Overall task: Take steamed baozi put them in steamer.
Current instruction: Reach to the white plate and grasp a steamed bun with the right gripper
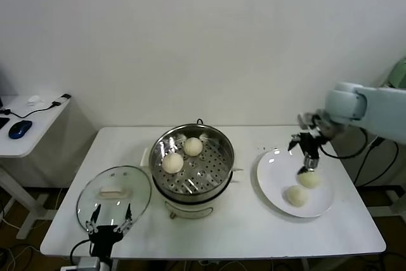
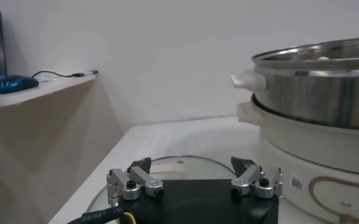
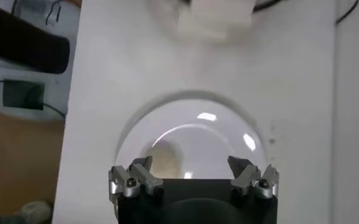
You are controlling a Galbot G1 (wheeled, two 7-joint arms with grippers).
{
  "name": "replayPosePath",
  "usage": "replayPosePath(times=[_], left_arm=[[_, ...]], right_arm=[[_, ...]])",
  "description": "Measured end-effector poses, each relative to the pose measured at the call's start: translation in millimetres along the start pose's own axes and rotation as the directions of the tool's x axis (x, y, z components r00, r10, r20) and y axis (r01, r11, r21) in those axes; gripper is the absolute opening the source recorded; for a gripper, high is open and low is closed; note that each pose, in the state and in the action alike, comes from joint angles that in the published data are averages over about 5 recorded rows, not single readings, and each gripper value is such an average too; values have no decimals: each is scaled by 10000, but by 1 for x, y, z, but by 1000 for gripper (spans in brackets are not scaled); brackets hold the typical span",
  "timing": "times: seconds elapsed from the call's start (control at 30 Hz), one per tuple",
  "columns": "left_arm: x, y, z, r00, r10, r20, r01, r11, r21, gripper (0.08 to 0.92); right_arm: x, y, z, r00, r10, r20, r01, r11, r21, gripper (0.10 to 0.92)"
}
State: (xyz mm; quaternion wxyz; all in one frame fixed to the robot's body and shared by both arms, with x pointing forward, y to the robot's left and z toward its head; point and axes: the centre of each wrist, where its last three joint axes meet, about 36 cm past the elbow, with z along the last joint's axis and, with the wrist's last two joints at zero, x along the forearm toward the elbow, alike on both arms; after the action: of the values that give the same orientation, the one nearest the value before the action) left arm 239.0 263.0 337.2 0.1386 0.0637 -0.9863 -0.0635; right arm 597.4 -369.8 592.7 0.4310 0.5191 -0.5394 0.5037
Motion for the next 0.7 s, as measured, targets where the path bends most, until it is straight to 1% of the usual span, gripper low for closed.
replayPosePath(times=[0.17,0.37,0.7], left_arm=[[3,-1,2,10000,-31,-50,30,10000,-59,823],[6,-1,3,10000,-34,-77,33,9999,-115,823],[4,-4,7,9999,-17,-151,14,9998,-188,823]], right_arm=[[-38,15,22,9998,-80,-197,73,9995,-322,823],[-76,25,35,9992,-57,-394,30,9977,-684,823],[-121,32,42,9990,9,-449,-58,9941,-1085,823]])
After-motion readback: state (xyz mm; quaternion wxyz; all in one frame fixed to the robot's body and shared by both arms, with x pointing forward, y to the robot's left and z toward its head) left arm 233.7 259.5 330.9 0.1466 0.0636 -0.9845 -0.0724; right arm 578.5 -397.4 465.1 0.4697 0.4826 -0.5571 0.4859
